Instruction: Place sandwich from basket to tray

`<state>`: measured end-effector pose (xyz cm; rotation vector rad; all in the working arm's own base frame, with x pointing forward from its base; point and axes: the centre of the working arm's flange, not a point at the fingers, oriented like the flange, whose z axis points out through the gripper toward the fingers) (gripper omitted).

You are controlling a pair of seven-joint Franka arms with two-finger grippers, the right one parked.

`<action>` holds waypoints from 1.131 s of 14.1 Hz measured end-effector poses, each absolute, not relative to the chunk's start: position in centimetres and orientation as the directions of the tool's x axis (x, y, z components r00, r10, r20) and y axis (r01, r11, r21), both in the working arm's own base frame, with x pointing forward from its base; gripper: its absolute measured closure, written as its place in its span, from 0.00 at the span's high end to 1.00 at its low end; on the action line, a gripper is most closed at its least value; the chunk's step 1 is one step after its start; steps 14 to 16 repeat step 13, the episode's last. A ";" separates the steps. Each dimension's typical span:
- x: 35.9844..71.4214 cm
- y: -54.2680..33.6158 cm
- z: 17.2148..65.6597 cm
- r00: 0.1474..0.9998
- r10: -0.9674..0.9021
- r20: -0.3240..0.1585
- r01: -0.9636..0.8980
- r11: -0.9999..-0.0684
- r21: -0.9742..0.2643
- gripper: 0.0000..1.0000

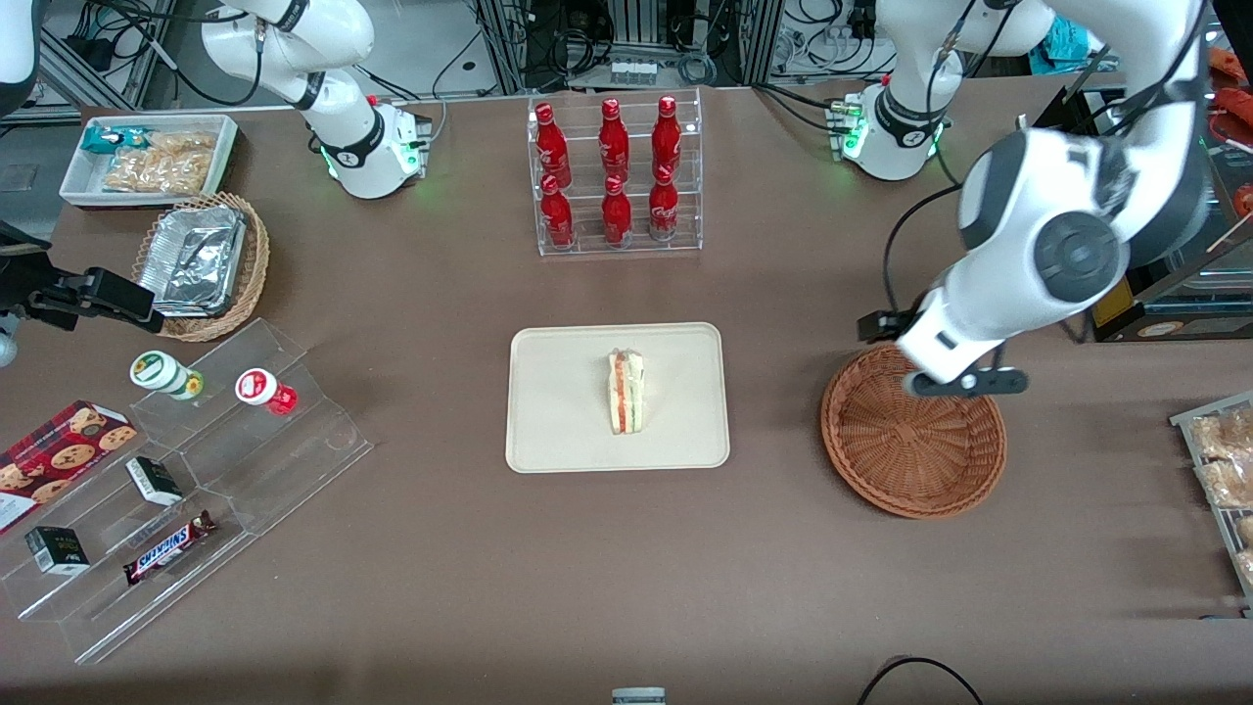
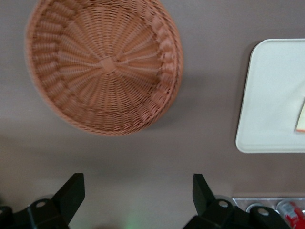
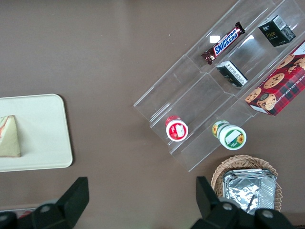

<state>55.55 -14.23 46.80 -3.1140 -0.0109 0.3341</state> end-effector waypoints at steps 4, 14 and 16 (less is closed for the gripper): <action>54.2 -8.4 51.8 0.981 -0.039 -0.188 -0.041 -0.999 -0.005 1.00; 54.7 0.4 58.3 0.997 0.044 -0.061 0.045 -0.999 0.011 1.00; 54.7 0.4 58.3 0.997 0.044 -0.061 0.045 -0.999 0.011 1.00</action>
